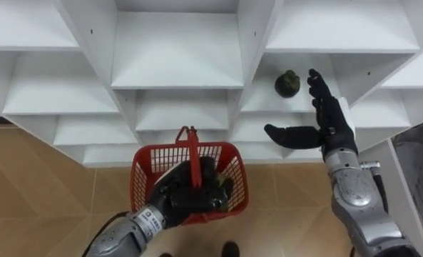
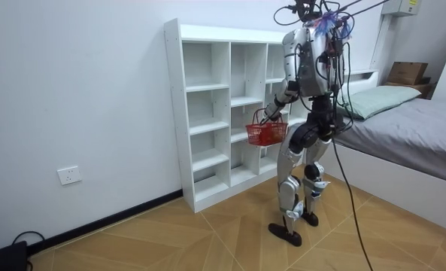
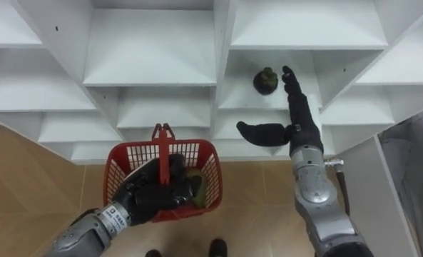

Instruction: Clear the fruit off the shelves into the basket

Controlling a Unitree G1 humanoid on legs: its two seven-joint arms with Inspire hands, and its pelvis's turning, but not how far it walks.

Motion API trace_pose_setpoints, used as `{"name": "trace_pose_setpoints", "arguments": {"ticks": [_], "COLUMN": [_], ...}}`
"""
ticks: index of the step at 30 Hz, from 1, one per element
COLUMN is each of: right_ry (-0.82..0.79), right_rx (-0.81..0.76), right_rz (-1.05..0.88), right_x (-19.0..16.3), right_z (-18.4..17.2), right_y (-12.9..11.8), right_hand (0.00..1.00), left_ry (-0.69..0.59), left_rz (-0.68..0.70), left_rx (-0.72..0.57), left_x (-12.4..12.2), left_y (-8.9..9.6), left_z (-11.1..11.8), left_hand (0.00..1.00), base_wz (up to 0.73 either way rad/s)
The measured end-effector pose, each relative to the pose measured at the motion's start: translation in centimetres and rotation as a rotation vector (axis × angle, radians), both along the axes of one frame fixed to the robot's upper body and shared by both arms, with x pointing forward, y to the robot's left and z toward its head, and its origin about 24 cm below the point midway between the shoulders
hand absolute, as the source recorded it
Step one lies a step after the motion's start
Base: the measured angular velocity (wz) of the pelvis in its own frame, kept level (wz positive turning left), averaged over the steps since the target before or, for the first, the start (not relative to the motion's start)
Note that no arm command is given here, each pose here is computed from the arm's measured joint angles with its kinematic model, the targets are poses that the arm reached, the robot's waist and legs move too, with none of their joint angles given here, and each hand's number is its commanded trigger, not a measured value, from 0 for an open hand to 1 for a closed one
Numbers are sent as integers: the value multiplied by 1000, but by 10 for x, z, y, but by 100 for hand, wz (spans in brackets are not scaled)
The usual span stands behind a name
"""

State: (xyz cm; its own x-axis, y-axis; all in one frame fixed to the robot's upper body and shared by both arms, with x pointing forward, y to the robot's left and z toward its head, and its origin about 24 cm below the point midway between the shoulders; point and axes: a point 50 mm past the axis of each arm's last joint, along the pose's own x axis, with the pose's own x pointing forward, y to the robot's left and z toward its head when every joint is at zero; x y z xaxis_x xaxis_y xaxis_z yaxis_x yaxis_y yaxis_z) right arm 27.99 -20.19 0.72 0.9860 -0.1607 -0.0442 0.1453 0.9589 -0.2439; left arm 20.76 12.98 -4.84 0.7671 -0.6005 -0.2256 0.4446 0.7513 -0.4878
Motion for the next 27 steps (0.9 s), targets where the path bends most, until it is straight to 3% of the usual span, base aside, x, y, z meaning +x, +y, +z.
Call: {"name": "trace_pose_setpoints", "arguments": {"ticks": [8, 14, 27], "right_ry": [-59, -55, -30], "right_rx": [-14, -111, -176], "right_rz": [-63, -82, -192], "right_x": [10, 18, 22], "right_z": [13, 13, 10], "right_y": [-4, -7, -27], "right_hand": [0, 0, 0], "left_ry": [19, 40, 44], "left_rz": [16, 24, 12], "left_rx": [15, 33, 32], "left_x": [0, -1, 1], "left_y": [5, 9, 3], "left_z": [-4, -9, -10], "left_hand": [100, 100, 100], "base_wz": [5, 3, 2]}}
